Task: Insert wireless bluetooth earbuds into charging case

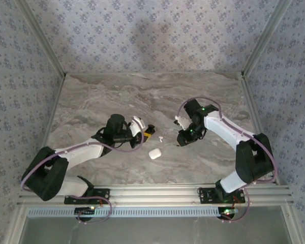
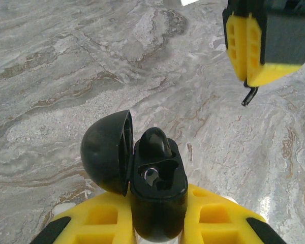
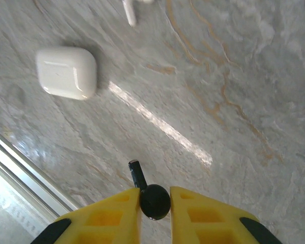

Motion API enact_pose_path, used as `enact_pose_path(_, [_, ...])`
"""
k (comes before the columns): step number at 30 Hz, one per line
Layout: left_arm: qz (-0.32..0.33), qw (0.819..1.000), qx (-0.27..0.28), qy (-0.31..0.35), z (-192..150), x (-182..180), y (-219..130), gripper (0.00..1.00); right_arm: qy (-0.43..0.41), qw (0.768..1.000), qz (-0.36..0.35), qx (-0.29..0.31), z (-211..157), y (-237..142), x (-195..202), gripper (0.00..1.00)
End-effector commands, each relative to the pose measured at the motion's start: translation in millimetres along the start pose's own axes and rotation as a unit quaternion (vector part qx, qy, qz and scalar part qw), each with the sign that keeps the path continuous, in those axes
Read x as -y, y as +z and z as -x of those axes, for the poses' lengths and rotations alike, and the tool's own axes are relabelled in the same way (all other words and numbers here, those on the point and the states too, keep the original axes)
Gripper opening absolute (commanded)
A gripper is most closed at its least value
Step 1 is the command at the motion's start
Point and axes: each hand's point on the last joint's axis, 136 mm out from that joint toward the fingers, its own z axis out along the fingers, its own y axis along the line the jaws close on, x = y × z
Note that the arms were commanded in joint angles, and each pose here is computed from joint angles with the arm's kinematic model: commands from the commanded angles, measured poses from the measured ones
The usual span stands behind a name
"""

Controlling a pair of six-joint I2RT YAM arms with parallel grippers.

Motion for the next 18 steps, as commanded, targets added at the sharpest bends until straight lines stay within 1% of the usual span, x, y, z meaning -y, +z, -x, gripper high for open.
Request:
enact_pose_path(1, [0.000, 1.000, 0.007, 0.013, 10, 2, -4, 0.13, -0.002, 0.999, -0.015, -0.049, -12, 8, 11, 0.21])
enact_pose_path(11, [-0.002, 1.000, 0.010, 0.011, 12, 4, -6, 0.13, -0.007, 0.994, -0.006, -0.112, -10, 33, 21, 0.22])
enact_pose_path(13, [-0.005, 1.000, 0.010, 0.008, 12, 4, -5, 0.13, -0.005, 0.991, -0.003, -0.131, -14, 40, 23, 0.22])
enact_pose_path(14, [-0.006, 1.000, 0.010, 0.008, 12, 5, -5, 0.13, -0.009, 0.992, -0.005, -0.125, -6, 38, 23, 0.22])
enact_pose_path(18, [-0.011, 1.000, 0.009, 0.004, 11, 5, -3, 0.13, -0.009, 0.990, -0.002, -0.140, -4, 46, 27, 0.22])
